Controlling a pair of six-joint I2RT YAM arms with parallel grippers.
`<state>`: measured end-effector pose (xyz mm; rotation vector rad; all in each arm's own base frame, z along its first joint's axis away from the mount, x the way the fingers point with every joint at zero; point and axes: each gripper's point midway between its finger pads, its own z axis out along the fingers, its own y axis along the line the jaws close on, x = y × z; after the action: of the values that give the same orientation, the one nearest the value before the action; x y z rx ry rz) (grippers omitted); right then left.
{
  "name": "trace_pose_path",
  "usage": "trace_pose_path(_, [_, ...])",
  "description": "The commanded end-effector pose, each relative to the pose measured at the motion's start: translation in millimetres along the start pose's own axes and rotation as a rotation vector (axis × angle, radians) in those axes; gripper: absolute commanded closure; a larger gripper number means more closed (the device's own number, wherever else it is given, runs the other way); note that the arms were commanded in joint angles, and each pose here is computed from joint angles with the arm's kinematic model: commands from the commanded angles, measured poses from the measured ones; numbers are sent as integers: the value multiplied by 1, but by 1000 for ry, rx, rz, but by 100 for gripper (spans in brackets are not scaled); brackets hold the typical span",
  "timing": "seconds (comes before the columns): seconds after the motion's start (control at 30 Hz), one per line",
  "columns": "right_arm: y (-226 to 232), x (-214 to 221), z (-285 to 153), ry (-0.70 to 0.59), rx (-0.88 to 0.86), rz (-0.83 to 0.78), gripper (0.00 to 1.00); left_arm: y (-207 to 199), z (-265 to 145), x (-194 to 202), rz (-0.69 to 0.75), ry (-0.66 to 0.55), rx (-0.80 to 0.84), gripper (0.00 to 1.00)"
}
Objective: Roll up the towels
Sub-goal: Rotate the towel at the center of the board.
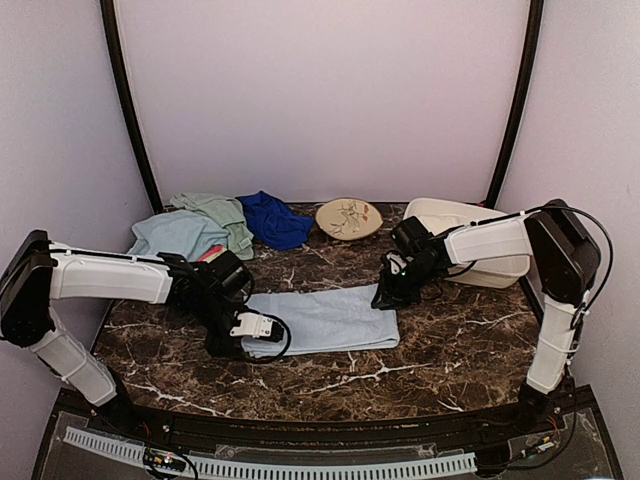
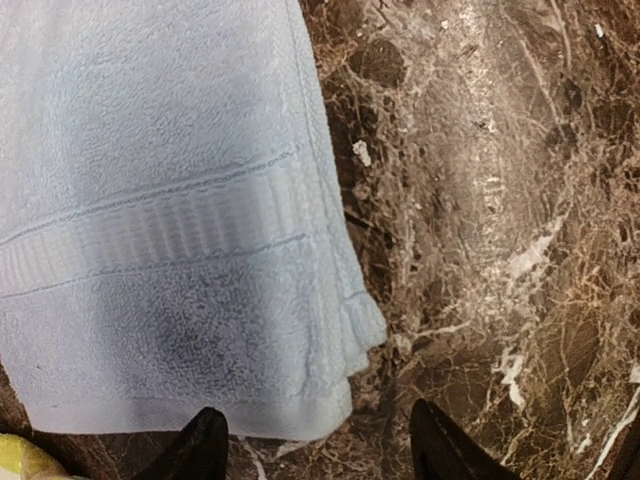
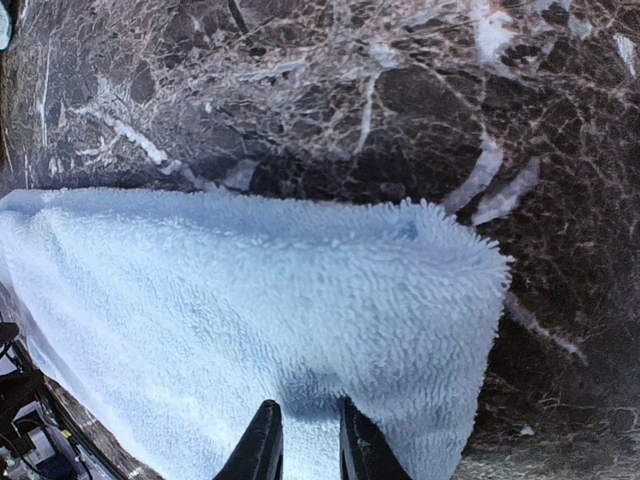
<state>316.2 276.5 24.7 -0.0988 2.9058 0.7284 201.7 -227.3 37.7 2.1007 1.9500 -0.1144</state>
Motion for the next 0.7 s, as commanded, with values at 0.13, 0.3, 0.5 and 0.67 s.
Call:
trace_pose_path(0.13, [-35, 19, 0, 51, 135, 43, 79, -4, -36, -47, -52, -163, 111, 39])
trace_pose_path(0.3, [-17, 3, -23, -2, 110, 24, 79, -6, -6, -50, -97, -153, 175, 55])
trace_pose_path(0.5, [0, -22, -41, -41, 100, -15, 78, 5, 25, -25, -100, -66, 77, 63])
trace_pose_path(0.67, [0, -29, -21, -6, 100, -25, 78, 9, 33, -10, -85, -21, 16, 65])
